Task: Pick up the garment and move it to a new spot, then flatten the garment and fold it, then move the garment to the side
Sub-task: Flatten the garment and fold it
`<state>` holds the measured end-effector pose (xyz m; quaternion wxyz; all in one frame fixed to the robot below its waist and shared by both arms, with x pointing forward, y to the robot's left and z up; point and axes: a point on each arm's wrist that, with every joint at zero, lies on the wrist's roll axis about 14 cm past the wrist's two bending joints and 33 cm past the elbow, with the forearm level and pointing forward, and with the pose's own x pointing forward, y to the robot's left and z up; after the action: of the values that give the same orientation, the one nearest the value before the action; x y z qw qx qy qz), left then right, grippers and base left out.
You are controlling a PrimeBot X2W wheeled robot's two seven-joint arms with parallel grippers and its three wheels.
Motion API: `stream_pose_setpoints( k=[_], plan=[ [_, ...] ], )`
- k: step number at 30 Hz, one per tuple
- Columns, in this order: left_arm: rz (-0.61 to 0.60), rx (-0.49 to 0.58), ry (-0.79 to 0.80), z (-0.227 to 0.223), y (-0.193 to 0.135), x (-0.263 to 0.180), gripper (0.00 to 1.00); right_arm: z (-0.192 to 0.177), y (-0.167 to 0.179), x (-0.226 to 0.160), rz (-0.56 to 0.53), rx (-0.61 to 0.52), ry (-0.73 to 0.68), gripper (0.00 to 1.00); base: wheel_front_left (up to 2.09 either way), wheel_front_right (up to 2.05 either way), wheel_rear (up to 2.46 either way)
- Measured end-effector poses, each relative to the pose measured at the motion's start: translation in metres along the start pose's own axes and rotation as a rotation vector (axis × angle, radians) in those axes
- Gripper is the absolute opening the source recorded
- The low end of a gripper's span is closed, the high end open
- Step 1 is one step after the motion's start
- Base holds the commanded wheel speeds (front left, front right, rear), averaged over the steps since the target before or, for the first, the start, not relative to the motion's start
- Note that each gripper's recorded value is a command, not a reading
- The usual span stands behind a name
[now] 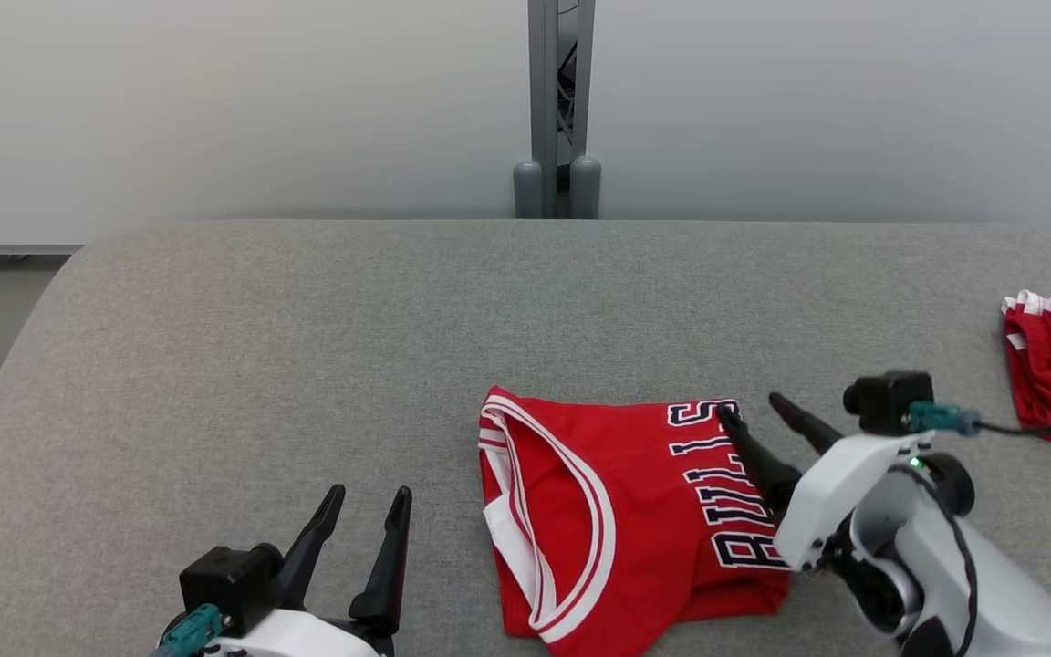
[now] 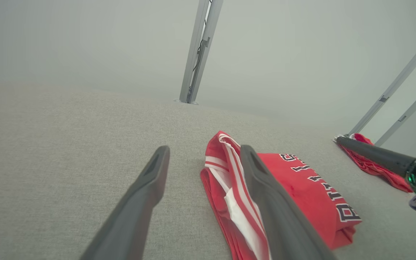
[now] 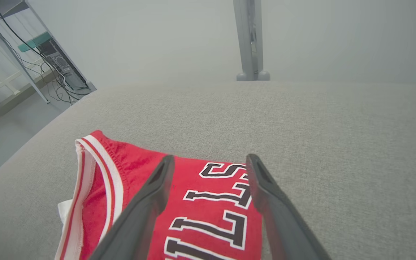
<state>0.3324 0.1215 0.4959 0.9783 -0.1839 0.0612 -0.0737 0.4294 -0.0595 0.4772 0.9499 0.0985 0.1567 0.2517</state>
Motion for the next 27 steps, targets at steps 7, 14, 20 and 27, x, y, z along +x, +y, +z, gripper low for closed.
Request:
stream_pose_setpoints(
  k=[7,14,20,27],
  plan=[
    [0.027,0.007,-0.001,0.002,0.008,-0.004,1.0,-0.017,0.017,0.001,0.019,-0.019,-0.053,0.39,0.0,0.0,0.0],
    [0.085,0.015,-0.014,0.007,0.025,-0.015,1.0,-0.045,0.037,0.016,0.031,0.006,-0.016,0.0,0.0,0.0,0.0],
    [0.156,0.01,-0.031,0.012,0.043,-0.028,1.0,-0.079,0.049,0.031,0.045,-0.011,0.086,0.0,0.0,0.0,0.0],
    [0.223,0.008,-0.046,0.016,0.06,-0.038,1.0,-0.094,0.08,0.047,0.138,-0.029,0.138,0.0,0.0,0.0,0.0]
  ],
)
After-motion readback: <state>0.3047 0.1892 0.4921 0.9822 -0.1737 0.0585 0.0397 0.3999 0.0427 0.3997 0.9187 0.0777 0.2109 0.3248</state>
